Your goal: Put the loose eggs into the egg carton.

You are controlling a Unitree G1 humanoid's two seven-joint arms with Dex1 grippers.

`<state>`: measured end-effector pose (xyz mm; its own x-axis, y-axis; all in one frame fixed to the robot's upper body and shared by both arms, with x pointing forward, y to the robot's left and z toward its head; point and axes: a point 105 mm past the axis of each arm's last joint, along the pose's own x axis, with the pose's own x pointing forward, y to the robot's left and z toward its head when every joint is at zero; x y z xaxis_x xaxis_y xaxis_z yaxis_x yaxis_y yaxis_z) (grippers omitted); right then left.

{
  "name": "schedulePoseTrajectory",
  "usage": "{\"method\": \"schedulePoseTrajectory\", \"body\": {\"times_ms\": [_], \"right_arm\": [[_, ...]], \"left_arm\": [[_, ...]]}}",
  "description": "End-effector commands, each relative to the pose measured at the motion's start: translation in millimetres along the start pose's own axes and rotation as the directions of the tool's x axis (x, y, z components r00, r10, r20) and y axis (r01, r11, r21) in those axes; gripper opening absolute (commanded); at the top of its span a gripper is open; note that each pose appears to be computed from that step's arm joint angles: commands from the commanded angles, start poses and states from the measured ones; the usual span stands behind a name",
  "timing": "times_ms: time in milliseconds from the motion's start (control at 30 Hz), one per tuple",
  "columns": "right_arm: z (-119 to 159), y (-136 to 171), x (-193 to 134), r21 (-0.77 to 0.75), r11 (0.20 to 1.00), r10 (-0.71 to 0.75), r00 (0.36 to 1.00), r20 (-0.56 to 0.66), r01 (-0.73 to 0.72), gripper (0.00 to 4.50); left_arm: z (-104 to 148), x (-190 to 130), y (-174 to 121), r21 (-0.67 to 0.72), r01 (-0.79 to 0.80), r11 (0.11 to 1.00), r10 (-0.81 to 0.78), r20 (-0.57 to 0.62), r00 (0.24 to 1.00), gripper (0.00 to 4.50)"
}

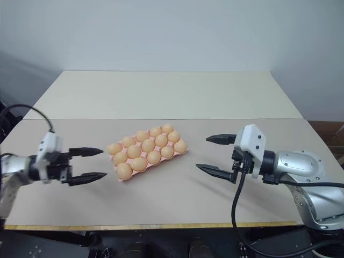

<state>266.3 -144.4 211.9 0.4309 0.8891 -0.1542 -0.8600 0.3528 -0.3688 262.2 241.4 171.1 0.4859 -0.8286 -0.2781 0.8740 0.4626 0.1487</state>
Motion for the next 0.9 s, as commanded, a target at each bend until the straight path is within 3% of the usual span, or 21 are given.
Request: {"method": "schedulePoseTrajectory", "body": {"times_ms": [33,367,900], "right_arm": [[8.9,-0.6,4.0,-0.036,0.998,0.053,0.998,0.043,-0.052,4.5],[-1.9,-8.7,8.1,-0.026,0.995,0.093,0.995,0.037,-0.092,4.5],[0.3,-8.5,3.2,-0.03,0.994,0.107,0.994,0.027,-0.107,4.5]], "left_arm": [[18.8,-16.7,-6.7,0.034,-0.058,0.998,0.057,0.034,0.998,4.46],[38.4,-42.8,-36.9,0.0,-0.178,0.984,0.178,0.059,0.982,4.46],[39.1,-36.2,-40.5,-0.021,-0.194,0.981,0.195,0.061,0.979,4.46]]}}
